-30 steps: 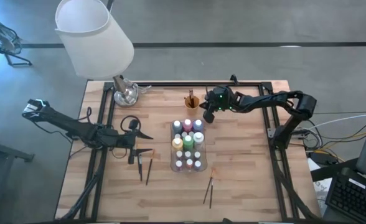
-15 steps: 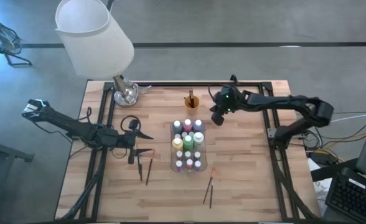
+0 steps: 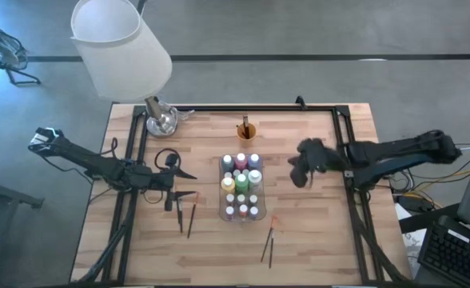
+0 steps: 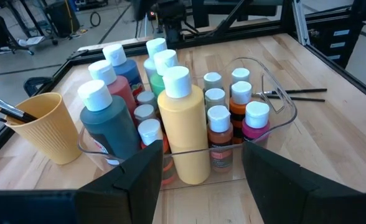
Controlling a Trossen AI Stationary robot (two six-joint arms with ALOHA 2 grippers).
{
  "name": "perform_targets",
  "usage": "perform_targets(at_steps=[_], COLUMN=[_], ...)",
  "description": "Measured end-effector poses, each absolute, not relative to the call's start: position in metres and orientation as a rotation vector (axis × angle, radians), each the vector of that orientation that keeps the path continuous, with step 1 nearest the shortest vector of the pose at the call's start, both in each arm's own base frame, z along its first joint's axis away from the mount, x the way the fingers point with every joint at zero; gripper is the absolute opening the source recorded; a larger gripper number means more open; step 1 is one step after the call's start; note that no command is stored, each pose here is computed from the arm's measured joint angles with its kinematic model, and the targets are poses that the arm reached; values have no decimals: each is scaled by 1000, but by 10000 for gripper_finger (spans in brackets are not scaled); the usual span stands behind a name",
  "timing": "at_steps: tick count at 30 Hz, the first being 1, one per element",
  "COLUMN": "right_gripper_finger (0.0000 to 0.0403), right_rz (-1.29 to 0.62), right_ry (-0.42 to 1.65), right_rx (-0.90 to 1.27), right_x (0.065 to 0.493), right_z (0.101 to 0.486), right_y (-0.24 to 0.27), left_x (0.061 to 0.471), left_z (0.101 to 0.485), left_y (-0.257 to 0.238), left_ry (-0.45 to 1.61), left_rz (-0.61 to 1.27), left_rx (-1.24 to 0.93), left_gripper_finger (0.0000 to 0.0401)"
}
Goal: Pick & Place Paint Supplies
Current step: Put the orange paintbrush into the yellow cup
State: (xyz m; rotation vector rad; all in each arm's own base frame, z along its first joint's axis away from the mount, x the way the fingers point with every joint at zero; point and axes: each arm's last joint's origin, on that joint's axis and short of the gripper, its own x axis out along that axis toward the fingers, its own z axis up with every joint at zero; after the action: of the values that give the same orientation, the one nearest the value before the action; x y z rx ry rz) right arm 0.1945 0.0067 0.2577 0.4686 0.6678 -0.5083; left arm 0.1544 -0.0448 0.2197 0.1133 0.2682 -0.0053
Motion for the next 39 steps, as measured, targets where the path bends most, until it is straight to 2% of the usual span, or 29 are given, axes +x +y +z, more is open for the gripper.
perform_targets(at_steps=[4, 10, 17, 21, 27, 32, 35, 39], right_gripper_finger=[8, 8, 8, 8, 8, 10, 24, 66], right_rz=[-507, -579, -665, -696, -839, -965, -1014, -1073], right_ry=[600, 547, 556, 637, 845, 841, 818, 784], right_rx=[558, 632, 718, 733, 745, 784, 799, 815], right_x=[193, 196, 220, 241, 257, 267, 271, 273], right_z=[256, 234, 208, 205, 205, 194, 185, 171], right_y=[47, 98, 143, 165, 190, 203, 205, 206], left_x=[154, 154, 154, 154, 154, 154, 154, 154], left_z=[220, 220, 220, 220, 220, 220, 220, 220], left_y=[-45, -45, -45, -45, -45, -45, -45, -45], left_ry=[268, 268, 268, 267, 268, 268, 268, 267], left_rz=[-5, -6, -5, -5, -5, -5, -5, -5], left_rx=[113, 113, 113, 113, 113, 113, 114, 113], left_gripper_finger=[222, 223, 222, 223, 222, 223, 222, 222])
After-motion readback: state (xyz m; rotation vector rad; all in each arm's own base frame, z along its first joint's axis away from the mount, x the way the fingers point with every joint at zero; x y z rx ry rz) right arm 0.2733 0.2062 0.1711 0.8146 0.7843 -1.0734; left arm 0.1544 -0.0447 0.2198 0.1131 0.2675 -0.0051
